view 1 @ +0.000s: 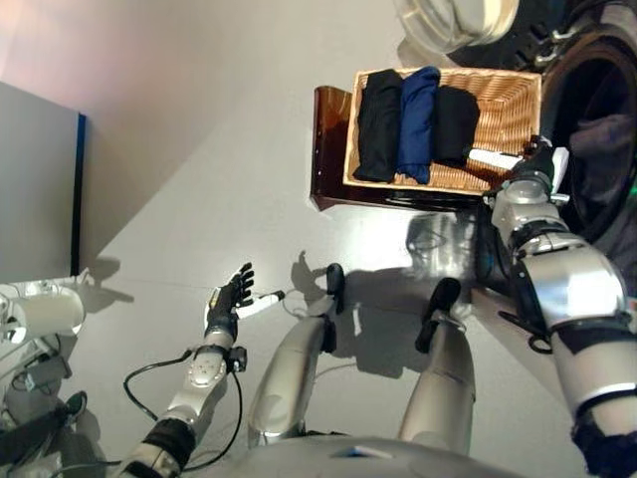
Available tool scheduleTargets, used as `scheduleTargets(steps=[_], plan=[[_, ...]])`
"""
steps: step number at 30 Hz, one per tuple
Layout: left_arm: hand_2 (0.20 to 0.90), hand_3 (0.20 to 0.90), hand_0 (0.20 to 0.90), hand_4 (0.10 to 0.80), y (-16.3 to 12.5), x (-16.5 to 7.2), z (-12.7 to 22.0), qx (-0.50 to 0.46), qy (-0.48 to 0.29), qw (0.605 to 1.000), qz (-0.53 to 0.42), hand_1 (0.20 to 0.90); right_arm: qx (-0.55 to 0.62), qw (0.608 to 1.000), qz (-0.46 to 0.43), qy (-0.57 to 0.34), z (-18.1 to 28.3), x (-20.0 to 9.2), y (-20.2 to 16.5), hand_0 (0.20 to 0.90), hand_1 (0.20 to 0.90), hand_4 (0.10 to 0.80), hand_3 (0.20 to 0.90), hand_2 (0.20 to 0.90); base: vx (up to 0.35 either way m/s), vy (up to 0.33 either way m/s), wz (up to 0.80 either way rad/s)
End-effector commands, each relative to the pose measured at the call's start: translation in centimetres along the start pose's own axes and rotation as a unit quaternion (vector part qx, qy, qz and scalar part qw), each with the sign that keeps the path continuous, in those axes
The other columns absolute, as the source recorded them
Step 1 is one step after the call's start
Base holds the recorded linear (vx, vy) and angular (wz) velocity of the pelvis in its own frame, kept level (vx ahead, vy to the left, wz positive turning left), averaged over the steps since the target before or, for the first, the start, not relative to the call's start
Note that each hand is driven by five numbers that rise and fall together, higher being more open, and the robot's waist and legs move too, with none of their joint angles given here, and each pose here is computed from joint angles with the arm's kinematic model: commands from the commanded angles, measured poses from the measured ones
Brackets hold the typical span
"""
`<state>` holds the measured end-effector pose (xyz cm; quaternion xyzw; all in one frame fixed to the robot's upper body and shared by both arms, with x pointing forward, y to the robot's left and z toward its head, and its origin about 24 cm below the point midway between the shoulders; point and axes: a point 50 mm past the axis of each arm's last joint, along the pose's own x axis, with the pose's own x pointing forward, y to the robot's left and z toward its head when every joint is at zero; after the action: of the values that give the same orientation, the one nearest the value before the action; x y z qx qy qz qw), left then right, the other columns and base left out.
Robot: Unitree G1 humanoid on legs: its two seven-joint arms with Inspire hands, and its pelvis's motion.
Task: Pick up the clothes and place them into the washing machine
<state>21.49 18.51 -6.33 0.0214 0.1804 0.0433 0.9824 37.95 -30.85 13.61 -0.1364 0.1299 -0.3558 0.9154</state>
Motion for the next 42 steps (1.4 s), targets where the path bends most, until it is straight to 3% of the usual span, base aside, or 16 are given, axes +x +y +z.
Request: scheduleTargets(steps=[1,18,29,42], plan=[[0.900,0.900,0.900,0.800,4.3,0.5,4.0,0.002,-0.095,0.993,0.066,0.900,0.019,0.996,-0.018,-0.079,4.6,0.3,-1.5,0.900,0.900,0.800,0.900,0.900,0.009,0.004,0.05],[0.900,0.900,0.900,0.800,3.8,0.9,7.2,-0.020,-0.162,0.985,0.063,0.900,0.002,0.994,-0.044,-0.096,6.1,0.6,-3.3,0.900,0.900,0.800,0.900,0.900,0.021,0.010,0.10],[0.900,0.900,0.900,0.800,3.9,0.8,7.8,-0.018,-0.174,0.982,0.068,0.900,-0.010,0.992,-0.070,-0.105,7.3,0.8,-4.8,0.900,0.900,0.800,0.900,0.900,-0.002,0.013,0.06],[0.900,0.900,0.900,0.800,3.7,0.4,7.1,-0.010,-0.162,0.984,0.079,0.900,0.053,0.978,-0.166,-0.118,10.0,0.6,-8.2,0.900,0.900,0.800,0.900,0.900,0.001,0.004,0.01]])
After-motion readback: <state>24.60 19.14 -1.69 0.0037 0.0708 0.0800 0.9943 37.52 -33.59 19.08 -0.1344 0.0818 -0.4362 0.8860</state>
